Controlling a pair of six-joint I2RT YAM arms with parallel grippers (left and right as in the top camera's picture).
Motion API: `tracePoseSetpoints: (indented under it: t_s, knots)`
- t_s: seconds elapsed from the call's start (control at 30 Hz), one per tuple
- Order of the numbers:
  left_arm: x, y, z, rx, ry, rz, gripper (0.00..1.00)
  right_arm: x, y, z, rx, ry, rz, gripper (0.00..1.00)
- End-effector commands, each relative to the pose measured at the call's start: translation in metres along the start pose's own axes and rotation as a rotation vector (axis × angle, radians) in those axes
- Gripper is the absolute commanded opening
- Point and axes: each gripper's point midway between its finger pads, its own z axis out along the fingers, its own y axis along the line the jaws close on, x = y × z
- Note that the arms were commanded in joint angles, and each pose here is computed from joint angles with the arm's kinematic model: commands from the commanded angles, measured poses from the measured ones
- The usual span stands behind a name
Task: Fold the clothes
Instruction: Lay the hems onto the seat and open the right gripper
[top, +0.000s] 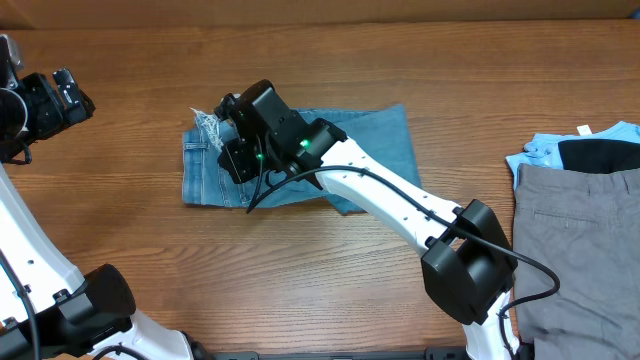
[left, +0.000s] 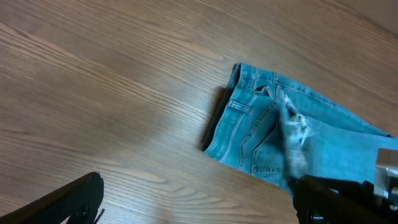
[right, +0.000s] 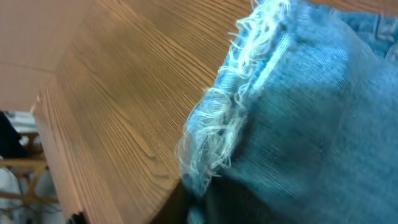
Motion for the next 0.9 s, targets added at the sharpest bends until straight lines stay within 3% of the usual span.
tracePoseSetpoints:
  t_s: [0.0, 0.03, 0.1, 0.33, 0.67, 0.87]
  knots:
    - [-0.001, -0.006, -0.012, 0.025, -0.035, 0.003, 1.0, -0.01, 0.01, 0.005, -0.028, -0.036, -0.036, 0.71]
    - [-0.001, -0.006, -0.012, 0.025, -0.035, 0.003, 1.0, -0.011, 0.011, 0.006, -0.029, -0.044, -0.043, 0.86]
    - [-0.001, -0.006, -0.012, 0.025, -0.035, 0.003, 1.0, -0.016, 0.012, 0.006, -0.033, -0.06, -0.077, 0.91]
    - [-0.001, -0.014, -0.012, 0.07, -0.032, 0.006, 1.0, -0.028, -0.026, -0.033, 0.026, -0.064, 0.003, 0.72]
    - [0.014, -0.073, 0.001, 0.179, 0.021, 0.229, 0.95, -0.064, -0.096, -0.187, 0.188, -0.228, 0.181, 0.63]
    - [0.047, -0.124, 0.035, 0.237, 0.143, 0.371, 0.91, -0.024, -0.149, -0.237, 0.298, -0.149, 0.392, 0.28]
